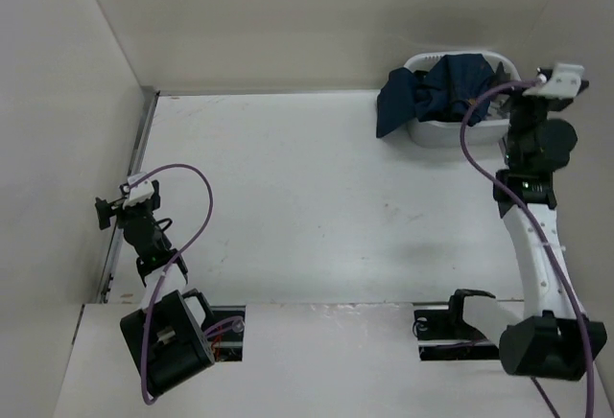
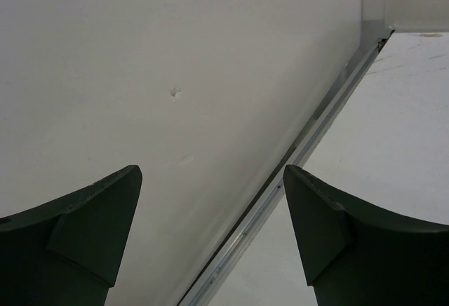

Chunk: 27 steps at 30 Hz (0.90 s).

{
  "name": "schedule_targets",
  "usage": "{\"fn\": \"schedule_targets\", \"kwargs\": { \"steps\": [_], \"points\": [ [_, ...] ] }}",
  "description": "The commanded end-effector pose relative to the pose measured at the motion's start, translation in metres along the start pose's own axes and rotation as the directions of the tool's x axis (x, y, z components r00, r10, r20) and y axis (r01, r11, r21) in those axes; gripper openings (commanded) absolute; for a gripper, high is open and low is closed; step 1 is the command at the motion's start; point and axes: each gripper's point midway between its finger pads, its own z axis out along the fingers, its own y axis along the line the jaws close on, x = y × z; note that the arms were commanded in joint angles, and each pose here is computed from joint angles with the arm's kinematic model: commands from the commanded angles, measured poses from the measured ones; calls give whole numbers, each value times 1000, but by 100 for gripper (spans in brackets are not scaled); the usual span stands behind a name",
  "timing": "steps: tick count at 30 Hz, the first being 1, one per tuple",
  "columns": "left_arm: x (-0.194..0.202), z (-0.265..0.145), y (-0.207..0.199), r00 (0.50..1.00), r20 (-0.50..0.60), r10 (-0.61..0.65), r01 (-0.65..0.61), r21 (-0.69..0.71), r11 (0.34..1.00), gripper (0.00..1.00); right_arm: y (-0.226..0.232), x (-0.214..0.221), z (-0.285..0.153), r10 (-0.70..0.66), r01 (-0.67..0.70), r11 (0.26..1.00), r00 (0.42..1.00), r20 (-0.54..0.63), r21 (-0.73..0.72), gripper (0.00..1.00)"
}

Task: Fold and stack the trousers
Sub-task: Grab the trousers from the pile

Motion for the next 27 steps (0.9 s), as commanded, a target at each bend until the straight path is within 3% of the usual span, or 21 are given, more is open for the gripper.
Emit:
{"fn": "schedule_targets", "kwargs": {
  "steps": [1,4,6,7,10,13,20,21,22,24,25,27],
  "points": [
    [-25,6,9,996,85,-16,18,-31,999,84,21,59,11,-9,26,999,929,-370,41,100],
    [-26,6,8,996,86,-17,20,-28,999,84,55,63,38,51,-57,998,910,-411,-3,100],
    [-25,6,8,996,85,-17,19,-27,999,84,66,93,56,85,-108,994,830,-552,-9,100],
    [-25,6,8,996,83,-15,18,-28,999,84,73,116,65,101,-132,991,759,-643,0,100],
    [-24,7,9,997,81,-14,16,-33,999,84,88,169,77,72,-119,993,620,-781,-3,100],
    [-24,8,9,997,76,-11,14,-33,999,84,89,210,85,66,-69,997,563,-824,33,100],
    [-22,9,10,997,70,-14,16,-37,999,84,82,268,86,103,21,991,516,-851,133,99],
    [-22,9,11,997,71,-13,16,-39,999,84,83,271,86,108,18,990,517,-849,137,82],
    [-22,9,11,997,71,-13,16,-39,999,84,83,271,87,109,17,990,519,-848,138,73],
    [-22,9,11,997,71,-13,16,-39,999,84,78,259,92,119,22,987,557,-822,157,15],
    [-22,9,11,997,71,-15,18,-39,999,84,71,250,95,124,38,983,584,-802,180,2],
    [-23,9,11,997,73,-15,18,-39,999,84,64,218,105,115,66,976,659,-743,209,0]
  ]
}}
